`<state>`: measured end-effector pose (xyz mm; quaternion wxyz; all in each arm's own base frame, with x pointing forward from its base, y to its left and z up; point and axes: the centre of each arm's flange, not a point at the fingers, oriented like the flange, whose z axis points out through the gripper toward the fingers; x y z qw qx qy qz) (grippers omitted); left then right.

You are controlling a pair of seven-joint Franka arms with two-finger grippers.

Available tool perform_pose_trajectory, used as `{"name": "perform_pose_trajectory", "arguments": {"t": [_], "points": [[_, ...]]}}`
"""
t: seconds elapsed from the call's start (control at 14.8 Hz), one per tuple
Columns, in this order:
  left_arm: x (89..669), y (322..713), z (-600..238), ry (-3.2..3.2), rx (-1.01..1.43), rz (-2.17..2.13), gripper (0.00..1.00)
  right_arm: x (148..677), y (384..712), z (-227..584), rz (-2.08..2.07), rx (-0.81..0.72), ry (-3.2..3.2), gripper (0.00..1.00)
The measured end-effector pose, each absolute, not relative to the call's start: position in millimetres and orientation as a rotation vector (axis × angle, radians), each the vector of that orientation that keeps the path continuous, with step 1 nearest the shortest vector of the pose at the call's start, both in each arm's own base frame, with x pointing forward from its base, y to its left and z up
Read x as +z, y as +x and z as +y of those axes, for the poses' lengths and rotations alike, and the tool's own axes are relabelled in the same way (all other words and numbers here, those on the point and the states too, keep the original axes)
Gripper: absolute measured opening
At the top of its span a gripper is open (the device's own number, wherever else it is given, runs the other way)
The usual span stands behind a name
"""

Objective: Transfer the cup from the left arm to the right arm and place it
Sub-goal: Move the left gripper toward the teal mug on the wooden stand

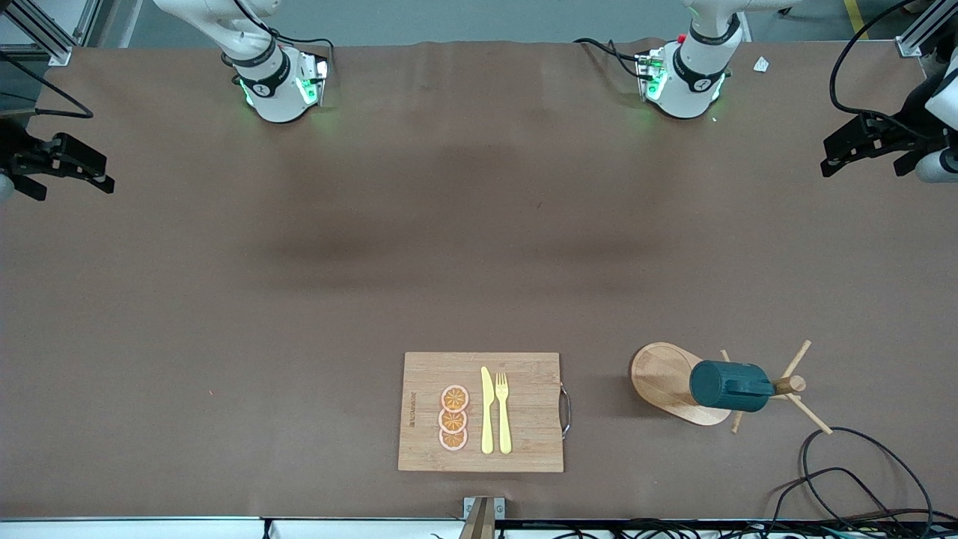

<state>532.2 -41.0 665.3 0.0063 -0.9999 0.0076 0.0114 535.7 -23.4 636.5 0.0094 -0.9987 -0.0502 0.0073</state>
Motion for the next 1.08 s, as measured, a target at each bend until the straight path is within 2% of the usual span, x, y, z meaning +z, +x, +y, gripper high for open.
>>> {"name": "perform_pose_trajectory", "arguments": {"t": [0.47, 0.74, 1.08], "points": [[661, 541, -40, -3.131, 0.035, 0.021, 1.00, 636, 536, -23, -0.157, 0.022, -3.119, 1.00], [632, 588, -40, -3.163, -0.071, -0.097, 1.00, 636, 536, -23, -0.157, 0.022, -3.119, 1.00], [588, 638, -33, -3.208, -0.132, -0.711, 1.00, 636, 536, -23, -0.157, 0.021, -3.119, 1.00]]}}
